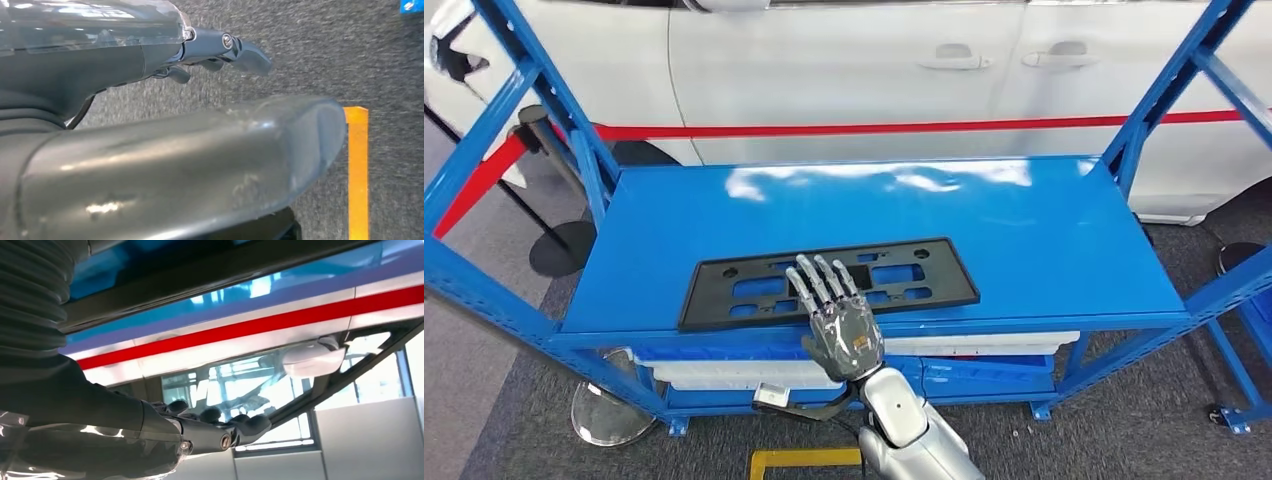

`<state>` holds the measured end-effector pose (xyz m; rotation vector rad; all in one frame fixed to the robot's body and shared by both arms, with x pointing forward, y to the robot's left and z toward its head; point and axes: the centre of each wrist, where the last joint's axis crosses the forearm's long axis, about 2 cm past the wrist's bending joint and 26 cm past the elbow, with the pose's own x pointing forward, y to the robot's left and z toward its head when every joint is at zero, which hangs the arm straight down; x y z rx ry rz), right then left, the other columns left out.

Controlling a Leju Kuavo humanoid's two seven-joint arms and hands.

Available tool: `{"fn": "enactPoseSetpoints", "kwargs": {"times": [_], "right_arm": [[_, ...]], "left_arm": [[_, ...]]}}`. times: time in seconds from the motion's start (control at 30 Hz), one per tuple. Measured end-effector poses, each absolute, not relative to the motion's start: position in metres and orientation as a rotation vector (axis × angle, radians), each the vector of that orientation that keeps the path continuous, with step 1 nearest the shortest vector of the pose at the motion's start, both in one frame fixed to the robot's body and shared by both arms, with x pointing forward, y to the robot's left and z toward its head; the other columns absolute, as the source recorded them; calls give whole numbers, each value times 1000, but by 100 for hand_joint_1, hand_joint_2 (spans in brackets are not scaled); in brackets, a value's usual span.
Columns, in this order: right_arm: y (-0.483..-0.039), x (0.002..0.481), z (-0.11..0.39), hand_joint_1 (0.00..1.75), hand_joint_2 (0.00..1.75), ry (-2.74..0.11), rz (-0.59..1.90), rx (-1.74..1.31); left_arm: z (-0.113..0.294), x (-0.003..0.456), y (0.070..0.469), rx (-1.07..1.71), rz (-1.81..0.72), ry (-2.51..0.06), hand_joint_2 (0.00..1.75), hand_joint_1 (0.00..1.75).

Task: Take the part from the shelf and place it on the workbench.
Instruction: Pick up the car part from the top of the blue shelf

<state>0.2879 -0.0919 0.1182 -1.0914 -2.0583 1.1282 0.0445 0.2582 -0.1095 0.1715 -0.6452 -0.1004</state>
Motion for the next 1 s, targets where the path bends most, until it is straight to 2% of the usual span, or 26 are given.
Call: {"fn": "enactPoseSetpoints", "kwargs": {"times": [0.7, 1.0], "right_arm": [[-113, 319, 120, 0, 175, -1909, 1239, -1202], [-133, 350, 129, 0, 175, -1750, 1386, -1276]], "left_arm": [[-109, 49, 260, 172, -143, -653, 0, 0], [-109, 49, 263, 169, -160, -666, 0, 0]]}}
